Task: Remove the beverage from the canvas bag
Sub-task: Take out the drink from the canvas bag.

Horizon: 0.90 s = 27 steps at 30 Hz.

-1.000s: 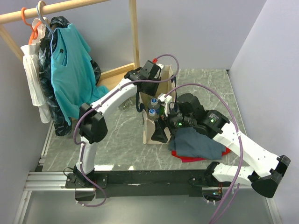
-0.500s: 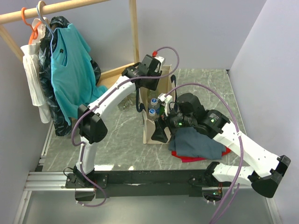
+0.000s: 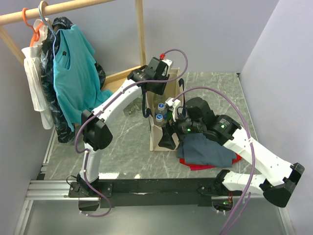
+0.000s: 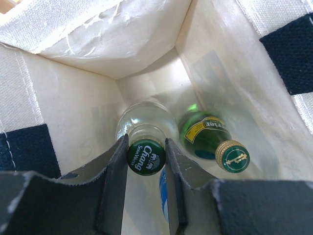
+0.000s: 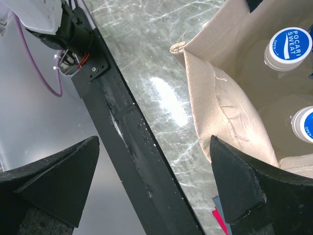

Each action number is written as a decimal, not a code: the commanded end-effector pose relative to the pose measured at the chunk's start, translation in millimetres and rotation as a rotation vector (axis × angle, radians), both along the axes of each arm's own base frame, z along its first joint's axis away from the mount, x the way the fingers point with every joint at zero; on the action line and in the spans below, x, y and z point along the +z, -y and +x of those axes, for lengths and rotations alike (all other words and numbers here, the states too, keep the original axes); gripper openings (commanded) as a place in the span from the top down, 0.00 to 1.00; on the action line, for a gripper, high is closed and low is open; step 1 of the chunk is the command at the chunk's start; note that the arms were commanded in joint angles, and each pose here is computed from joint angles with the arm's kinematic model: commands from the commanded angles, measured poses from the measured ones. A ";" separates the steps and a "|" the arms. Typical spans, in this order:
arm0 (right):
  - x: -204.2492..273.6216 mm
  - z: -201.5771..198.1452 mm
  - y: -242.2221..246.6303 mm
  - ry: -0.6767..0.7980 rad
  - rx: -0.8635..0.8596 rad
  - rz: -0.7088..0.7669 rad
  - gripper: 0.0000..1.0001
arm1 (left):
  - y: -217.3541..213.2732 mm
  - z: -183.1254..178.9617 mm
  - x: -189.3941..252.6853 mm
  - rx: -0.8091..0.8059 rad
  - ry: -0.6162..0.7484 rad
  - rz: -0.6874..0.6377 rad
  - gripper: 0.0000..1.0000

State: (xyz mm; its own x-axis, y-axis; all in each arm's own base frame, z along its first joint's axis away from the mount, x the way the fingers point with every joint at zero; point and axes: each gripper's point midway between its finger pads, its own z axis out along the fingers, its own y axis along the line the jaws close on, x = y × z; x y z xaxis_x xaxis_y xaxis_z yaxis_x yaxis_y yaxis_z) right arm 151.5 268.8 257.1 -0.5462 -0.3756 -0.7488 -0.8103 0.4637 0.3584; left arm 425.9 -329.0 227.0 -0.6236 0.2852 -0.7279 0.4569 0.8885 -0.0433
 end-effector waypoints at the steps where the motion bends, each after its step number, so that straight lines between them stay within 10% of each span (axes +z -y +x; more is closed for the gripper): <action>1: 11.6 2.6 -0.7 0.029 0.000 0.003 0.00 | 3.6 13.8 97.3 0.014 0.225 -0.154 0.99; 27: 15.6 4.9 -3.6 0.040 -0.005 0.024 0.00 | 2.1 3.7 159.6 -0.016 0.339 -0.255 0.99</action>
